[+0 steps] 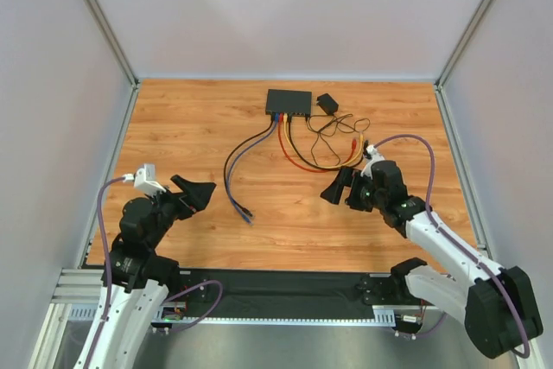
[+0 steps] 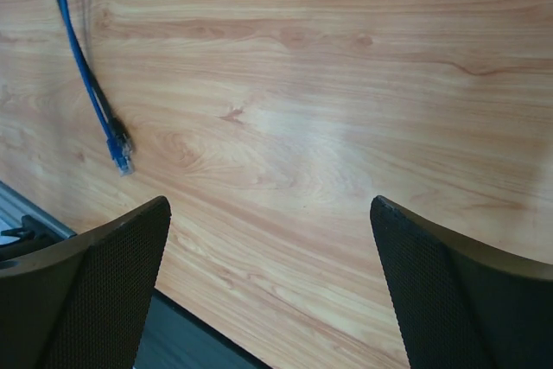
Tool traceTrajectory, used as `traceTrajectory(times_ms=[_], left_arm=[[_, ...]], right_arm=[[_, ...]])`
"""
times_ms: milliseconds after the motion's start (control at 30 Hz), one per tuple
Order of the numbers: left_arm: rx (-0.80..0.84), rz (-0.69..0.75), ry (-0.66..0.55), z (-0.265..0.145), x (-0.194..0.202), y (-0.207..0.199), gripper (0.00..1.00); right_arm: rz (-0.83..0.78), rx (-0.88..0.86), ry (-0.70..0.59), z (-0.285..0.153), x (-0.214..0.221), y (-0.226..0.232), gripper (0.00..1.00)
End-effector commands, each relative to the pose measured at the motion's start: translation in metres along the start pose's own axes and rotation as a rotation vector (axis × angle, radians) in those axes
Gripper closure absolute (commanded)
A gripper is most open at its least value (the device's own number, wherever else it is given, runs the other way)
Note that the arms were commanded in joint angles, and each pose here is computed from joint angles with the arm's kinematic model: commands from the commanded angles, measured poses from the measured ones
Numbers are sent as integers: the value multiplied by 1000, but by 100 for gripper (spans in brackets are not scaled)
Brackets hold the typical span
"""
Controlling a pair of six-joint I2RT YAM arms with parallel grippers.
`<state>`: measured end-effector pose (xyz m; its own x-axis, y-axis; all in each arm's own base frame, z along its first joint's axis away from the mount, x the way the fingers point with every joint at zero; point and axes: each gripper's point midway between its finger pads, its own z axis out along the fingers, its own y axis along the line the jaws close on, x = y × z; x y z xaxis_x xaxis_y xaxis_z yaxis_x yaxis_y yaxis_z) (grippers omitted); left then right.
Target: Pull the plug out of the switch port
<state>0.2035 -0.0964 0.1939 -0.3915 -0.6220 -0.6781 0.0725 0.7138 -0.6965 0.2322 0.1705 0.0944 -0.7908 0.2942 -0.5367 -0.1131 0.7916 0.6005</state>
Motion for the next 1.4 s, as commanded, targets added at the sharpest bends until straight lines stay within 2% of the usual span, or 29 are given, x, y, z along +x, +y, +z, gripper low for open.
traceTrajectory(times_ms=[0,67,200,333,367,467,600,633,733,767,800,833,867,933,967,1100,1200,1300,1367], left_arm=[[26,19,37,2,3,-6,0],[56,29,41,8,0,-14,5],[-30,14,145,40,7,-5,10],[-28,41,132,73,-9,-21,12],[-17,62,119,80,-15,-27,13],[-51,129,118,107,-28,-32,17],[16,247,114,153,-39,-52,24],[79,290,55,164,-52,-66,25],[145,368,17,202,-62,-79,29],[144,383,48,222,-52,-71,32],[188,393,34,232,-60,-86,33],[228,404,17,243,-64,-95,40],[257,421,64,260,-48,-90,43],[311,437,24,279,-58,-106,44],[312,450,56,295,-46,-96,44],[342,516,32,334,-64,-117,43],[314,540,60,356,-53,-110,41],[271,506,89,365,-36,-90,40],[269,486,61,368,-34,-86,40]], right_arm=[[-28,44,-43,3,-31,6,0],[-20,70,-30,11,-37,5,0],[-21,94,-60,29,-67,13,0],[-22,118,-79,55,-97,19,0],[-22,116,-117,56,-116,27,0],[-22,109,-142,77,-138,34,1],[-15,47,-192,109,-170,50,7],[-5,60,-175,125,-168,43,9],[18,68,-201,154,-188,41,14],[13,47,-234,160,-201,47,18],[14,45,-235,174,-208,45,19],[13,44,-246,181,-217,44,22],[11,43,-249,187,-221,43,29],[-15,40,-267,199,-236,43,34],[-30,45,-275,202,-239,43,35],[-92,69,-312,209,-249,36,39],[-111,79,-324,216,-250,25,39],[-98,48,-306,226,-251,19,39],[-102,41,-294,230,-253,18,39]])
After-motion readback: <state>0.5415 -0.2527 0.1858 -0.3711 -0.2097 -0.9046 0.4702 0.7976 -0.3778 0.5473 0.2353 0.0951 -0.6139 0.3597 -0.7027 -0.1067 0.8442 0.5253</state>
